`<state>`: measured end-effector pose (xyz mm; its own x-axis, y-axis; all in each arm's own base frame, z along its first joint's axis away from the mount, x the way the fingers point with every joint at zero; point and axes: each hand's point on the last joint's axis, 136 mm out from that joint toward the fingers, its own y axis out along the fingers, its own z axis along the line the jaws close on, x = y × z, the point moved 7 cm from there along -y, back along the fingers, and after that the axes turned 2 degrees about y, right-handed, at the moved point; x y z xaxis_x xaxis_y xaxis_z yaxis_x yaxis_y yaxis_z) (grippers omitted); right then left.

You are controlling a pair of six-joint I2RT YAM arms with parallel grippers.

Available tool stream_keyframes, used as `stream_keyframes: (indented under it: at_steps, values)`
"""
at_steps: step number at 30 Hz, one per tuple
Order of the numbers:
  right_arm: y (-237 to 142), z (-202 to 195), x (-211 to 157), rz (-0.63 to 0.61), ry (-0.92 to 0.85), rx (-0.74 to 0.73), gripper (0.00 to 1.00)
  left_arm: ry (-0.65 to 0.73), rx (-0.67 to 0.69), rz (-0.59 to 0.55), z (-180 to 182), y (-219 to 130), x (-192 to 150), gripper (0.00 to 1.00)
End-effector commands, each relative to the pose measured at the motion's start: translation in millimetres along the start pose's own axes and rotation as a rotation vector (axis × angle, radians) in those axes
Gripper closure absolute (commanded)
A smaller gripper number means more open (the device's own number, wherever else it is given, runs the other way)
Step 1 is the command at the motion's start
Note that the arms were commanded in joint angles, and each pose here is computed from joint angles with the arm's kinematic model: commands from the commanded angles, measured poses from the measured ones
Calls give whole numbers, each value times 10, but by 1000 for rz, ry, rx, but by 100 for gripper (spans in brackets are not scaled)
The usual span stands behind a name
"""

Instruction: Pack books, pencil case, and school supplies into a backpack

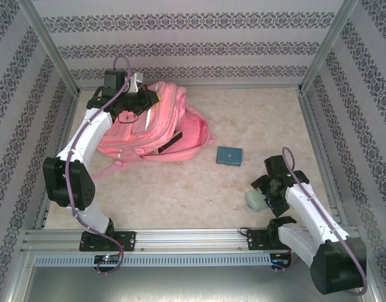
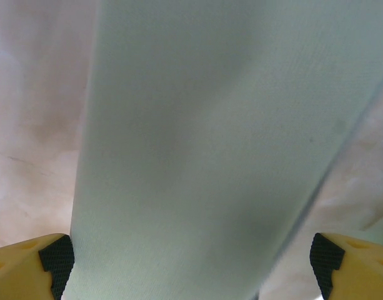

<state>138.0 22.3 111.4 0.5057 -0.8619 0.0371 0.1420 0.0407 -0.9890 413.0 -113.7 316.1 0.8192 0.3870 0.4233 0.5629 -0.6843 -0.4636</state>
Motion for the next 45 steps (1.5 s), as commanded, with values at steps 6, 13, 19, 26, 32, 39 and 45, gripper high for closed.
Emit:
stream_keyframes:
  at_steps: [6,13,19,26,32,39,45]
  values:
    - [85,128,122,0,-13,-32,2,96,-100,-62,-318,-181,81,100]
    - [233,138,138,52,-39,-75,6,104,-98,-64,-341,-220,73,100]
    - [-67,307,154,-62,-160,49,36,101,-94,-66,-336,-226,71,100]
    - [-337,691,64,-80,-272,248,51,98,-99,-68,-343,-222,81,100]
    - [-701,1508,-212,-80,-525,465,55,102,-88,-74,-352,-236,90,100]
    - [-775,2474,-550,26,-590,669,58,94,-91,-69,-354,-241,74,100]
    - [-585,3141,-670,101,-571,692,57,91,-101,-70,-369,-251,71,100]
